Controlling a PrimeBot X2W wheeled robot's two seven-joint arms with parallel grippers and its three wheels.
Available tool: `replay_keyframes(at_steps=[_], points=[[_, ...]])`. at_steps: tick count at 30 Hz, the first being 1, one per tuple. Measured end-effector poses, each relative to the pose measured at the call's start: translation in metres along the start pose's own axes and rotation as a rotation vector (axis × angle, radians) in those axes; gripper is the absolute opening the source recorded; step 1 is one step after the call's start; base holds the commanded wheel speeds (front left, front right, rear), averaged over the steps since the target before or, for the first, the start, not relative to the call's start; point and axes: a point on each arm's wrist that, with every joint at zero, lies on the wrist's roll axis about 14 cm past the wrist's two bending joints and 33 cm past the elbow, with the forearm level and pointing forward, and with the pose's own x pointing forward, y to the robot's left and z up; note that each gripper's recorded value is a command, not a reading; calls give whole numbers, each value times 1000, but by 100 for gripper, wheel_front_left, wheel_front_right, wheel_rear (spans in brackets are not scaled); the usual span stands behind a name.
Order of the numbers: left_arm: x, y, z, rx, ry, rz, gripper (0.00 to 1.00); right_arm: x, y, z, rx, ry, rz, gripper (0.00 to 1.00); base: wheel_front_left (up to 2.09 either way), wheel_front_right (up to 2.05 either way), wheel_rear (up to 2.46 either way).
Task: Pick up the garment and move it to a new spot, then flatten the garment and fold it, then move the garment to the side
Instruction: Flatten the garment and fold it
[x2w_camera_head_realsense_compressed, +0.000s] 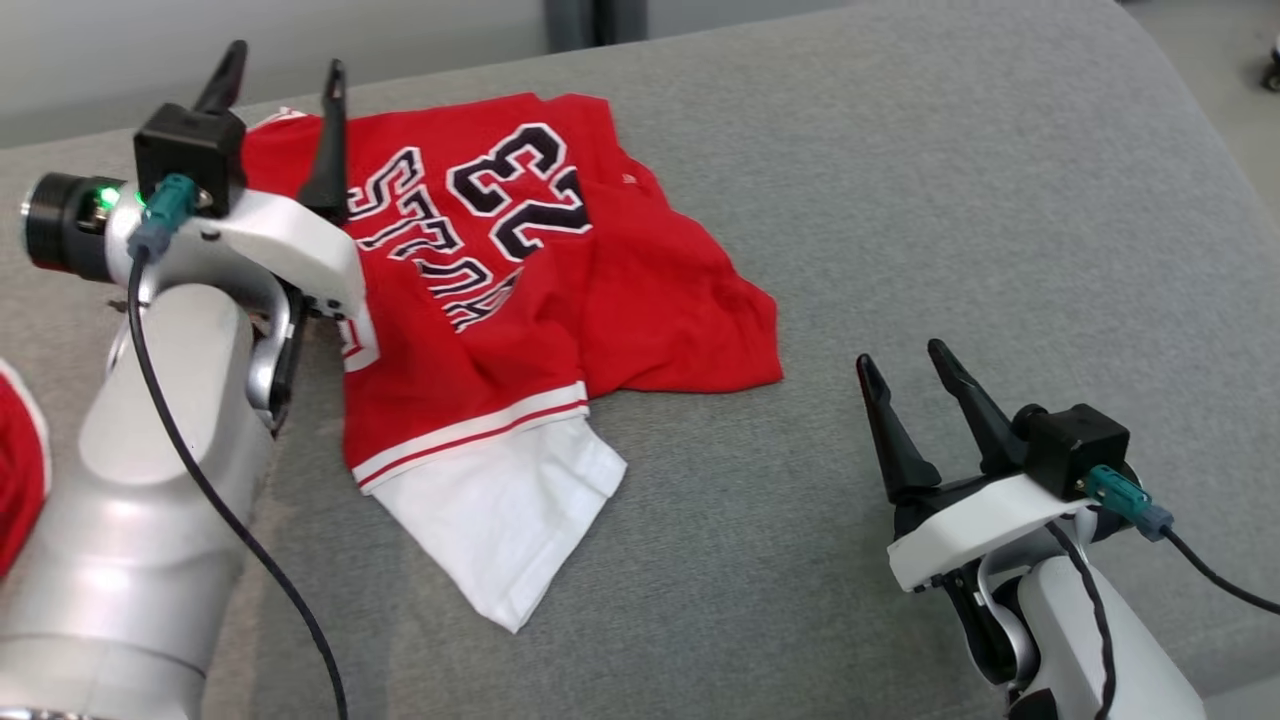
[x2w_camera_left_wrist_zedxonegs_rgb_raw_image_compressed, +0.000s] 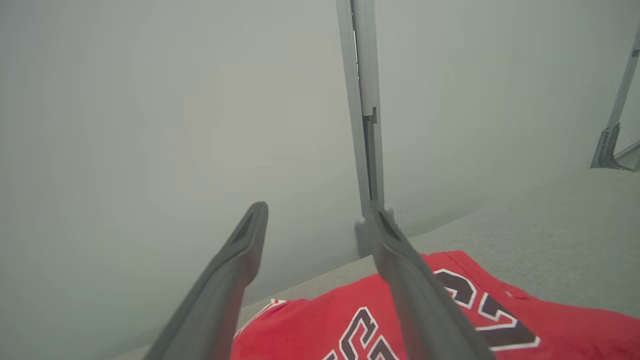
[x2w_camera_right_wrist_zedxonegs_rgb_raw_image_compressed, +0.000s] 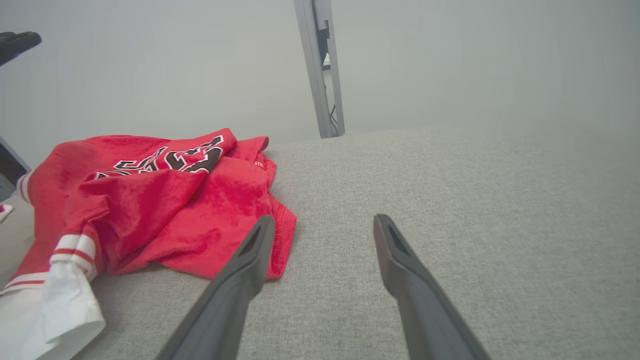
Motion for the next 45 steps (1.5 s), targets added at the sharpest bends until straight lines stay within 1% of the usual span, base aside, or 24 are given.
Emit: replay_keyframes(at_steps=[3, 8, 11, 15, 18, 24, 28, 32, 40, 41, 42, 43, 44, 45], points=[[-19, 5, 13, -41, -55, 24, 100, 6, 8, 2, -3, -5, 29, 100, 0, 0, 0], [-70, 18, 4, -84, -58, 95, 100, 18, 22, -1, -17, 19, 86, 100, 0, 0, 0], [-104, 20, -11, -139, -29, 153, 100, 27, 29, -6, -33, 49, 119, 100, 0, 0, 0], [-143, 21, -27, -174, 12, 214, 100, 43, 38, -12, -54, 91, 162, 100, 0, 0, 0], [-168, 27, -39, -175, 52, 268, 100, 54, 50, -20, -70, 138, 209, 100, 0, 0, 0], [-203, 38, -54, -191, 100, 345, 100, 73, 57, -39, -90, 233, 246, 100, 0, 0, 0], [-213, 44, -57, -190, 111, 375, 100, 80, 61, -46, -94, 259, 256, 100, 0, 0, 0], [-215, 46, -59, -193, 115, 383, 100, 80, 56, -53, -86, 287, 237, 100, 0, 0, 0], [-211, 41, -63, -193, 128, 361, 100, 80, 50, -60, -80, 307, 214, 100, 0, 0, 0], [-211, 40, -64, -194, 130, 358, 100, 79, 50, -62, -79, 313, 215, 98, 0, 0, 0], [-210, 39, -64, -194, 131, 354, 100, 79, 51, -64, -78, 317, 217, 49, 0, 0, 0], [-209, 39, -65, -193, 132, 352, 100, 79, 53, -64, -78, 318, 221, 16, 0, 0, 0], [-209, 39, -65, -193, 132, 352, 100, 79, 53, -64, -78, 318, 221, 0, 0, 0, 0], [-209, 39, -65, -191, 133, 350, 100, 80, 54, -64, -77, 317, 223, 0, 0, 0, 0]])
